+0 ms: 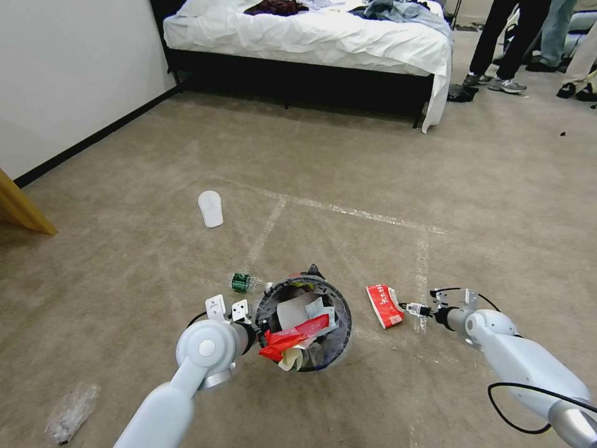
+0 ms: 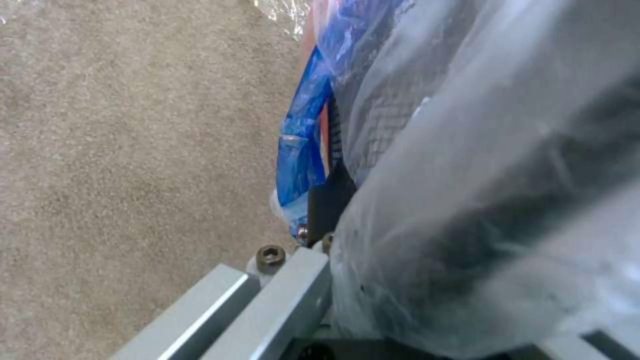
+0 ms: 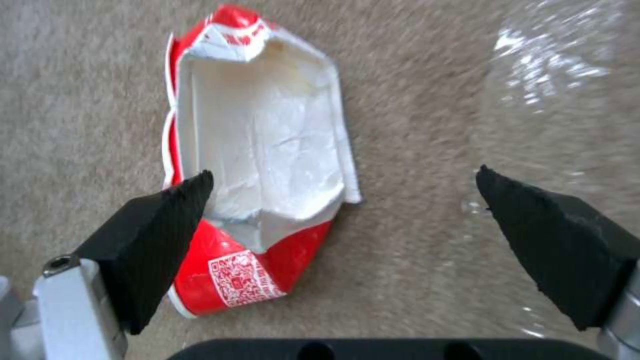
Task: Pick up the trash bin and place the garbage on the floor into it.
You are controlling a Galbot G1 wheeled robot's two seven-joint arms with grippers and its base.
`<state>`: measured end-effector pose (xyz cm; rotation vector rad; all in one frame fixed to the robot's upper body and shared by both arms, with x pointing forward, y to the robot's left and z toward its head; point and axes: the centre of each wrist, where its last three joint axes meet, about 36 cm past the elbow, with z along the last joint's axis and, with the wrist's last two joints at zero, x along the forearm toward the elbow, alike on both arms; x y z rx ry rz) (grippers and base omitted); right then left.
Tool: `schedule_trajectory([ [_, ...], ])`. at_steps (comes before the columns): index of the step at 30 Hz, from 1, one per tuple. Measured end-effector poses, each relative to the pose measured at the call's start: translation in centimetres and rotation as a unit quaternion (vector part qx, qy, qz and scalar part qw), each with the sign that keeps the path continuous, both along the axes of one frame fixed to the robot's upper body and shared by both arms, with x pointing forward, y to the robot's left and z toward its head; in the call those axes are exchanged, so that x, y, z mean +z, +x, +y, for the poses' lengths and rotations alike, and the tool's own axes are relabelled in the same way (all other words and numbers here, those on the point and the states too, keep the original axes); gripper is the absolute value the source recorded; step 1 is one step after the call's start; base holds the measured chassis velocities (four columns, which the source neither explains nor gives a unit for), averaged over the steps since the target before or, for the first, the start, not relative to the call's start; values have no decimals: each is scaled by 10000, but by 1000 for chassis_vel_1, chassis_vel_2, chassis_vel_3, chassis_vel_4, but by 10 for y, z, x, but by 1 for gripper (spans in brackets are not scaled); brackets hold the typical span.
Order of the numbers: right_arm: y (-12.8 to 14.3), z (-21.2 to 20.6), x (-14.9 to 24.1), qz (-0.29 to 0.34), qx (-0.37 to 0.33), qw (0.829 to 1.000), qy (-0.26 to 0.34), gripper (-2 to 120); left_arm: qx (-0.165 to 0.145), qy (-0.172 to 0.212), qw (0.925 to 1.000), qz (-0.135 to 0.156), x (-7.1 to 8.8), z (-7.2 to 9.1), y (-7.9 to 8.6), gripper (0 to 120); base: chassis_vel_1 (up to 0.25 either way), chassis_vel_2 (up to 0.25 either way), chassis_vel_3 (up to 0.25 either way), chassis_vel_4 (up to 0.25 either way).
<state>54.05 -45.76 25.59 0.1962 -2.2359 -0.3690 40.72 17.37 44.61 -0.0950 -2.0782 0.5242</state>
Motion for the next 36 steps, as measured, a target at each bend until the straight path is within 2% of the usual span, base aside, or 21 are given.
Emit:
schedule_trajectory([
  [16,11,30,-20,40,278,9996,29,100,37,23,10000,33,-5,2,-2,0,0,0,0,0],
  [36,14,23,5,-255,389,9989,-41,100,58,62,10000,-5,-8,-4,-2,0,0,0,0,0],
])
